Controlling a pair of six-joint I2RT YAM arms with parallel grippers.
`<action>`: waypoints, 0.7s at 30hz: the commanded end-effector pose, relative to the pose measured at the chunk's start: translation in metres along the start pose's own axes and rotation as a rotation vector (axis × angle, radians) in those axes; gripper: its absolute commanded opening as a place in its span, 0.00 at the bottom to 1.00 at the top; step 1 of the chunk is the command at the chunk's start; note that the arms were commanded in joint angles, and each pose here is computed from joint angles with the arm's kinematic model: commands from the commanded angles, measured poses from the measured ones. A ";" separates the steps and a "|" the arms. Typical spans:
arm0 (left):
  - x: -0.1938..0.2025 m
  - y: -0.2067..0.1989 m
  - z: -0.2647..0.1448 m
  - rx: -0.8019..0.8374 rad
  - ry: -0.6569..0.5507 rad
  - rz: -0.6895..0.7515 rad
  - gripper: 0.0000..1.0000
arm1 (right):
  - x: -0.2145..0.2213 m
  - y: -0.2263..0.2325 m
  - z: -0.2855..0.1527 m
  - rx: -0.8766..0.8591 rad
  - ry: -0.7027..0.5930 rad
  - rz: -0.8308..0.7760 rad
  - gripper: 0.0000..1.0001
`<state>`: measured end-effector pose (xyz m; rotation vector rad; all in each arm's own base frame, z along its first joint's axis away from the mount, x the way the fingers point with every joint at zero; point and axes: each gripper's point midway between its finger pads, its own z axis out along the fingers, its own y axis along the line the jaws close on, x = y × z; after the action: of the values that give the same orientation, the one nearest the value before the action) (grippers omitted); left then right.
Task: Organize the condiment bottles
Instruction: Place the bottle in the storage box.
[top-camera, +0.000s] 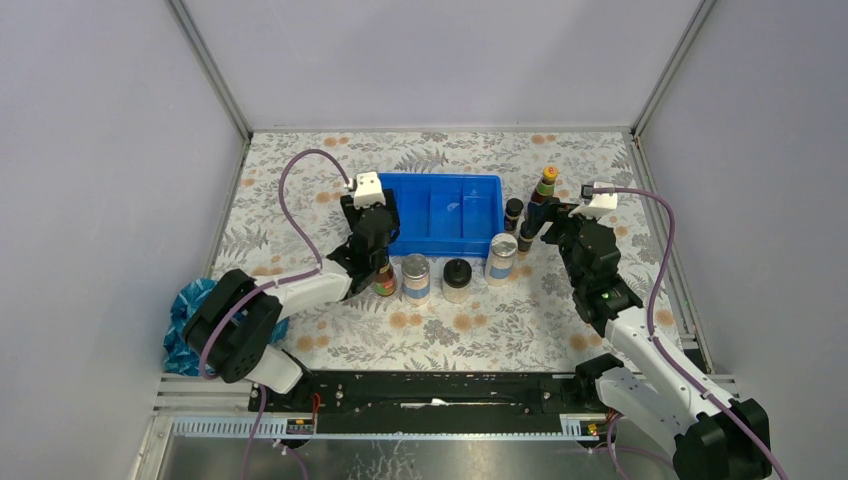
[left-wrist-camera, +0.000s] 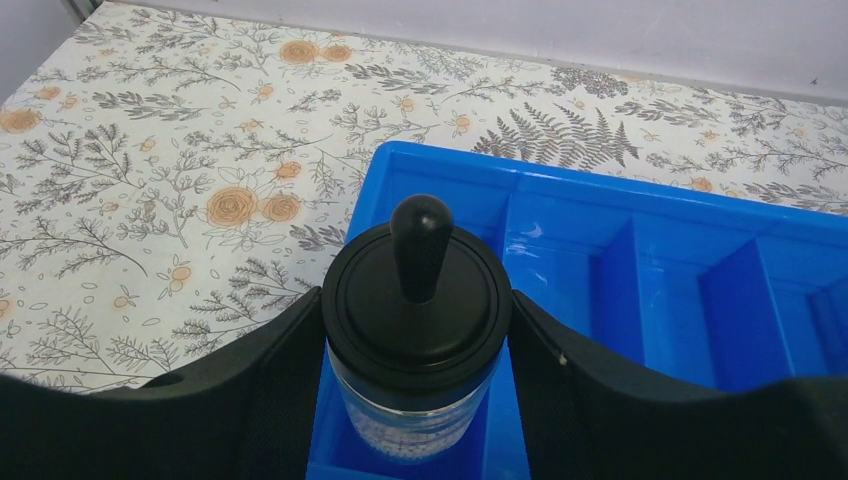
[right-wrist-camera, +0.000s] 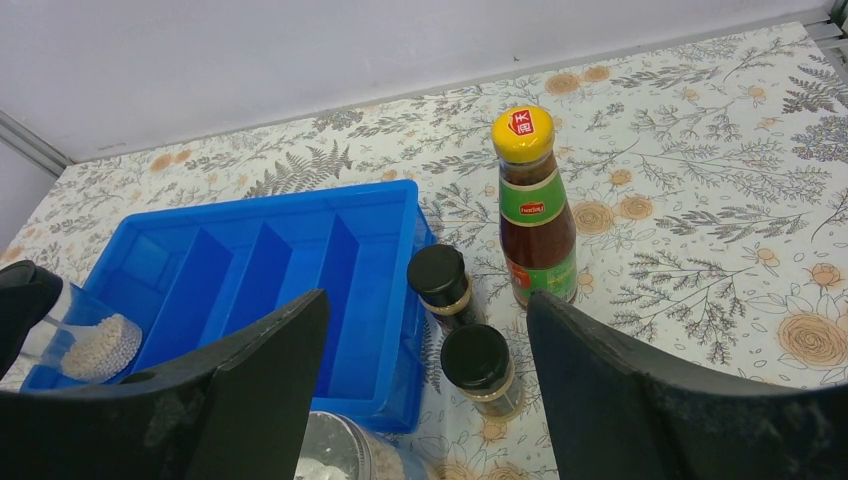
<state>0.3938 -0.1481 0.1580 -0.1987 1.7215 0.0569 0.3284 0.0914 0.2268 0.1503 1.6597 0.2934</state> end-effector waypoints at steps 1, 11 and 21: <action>-0.013 -0.010 0.004 0.005 -0.023 -0.052 0.00 | -0.013 0.008 -0.001 -0.026 -0.046 0.013 0.80; -0.014 -0.013 0.006 0.010 -0.013 -0.056 0.00 | -0.010 0.007 0.001 -0.023 -0.040 0.014 0.80; -0.025 -0.020 0.005 0.030 0.005 -0.051 0.00 | -0.014 0.008 0.002 -0.024 -0.044 0.011 0.80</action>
<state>0.3975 -0.1561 0.1547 -0.1864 1.7689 0.0466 0.3289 0.0917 0.2255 0.1492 1.6634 0.2922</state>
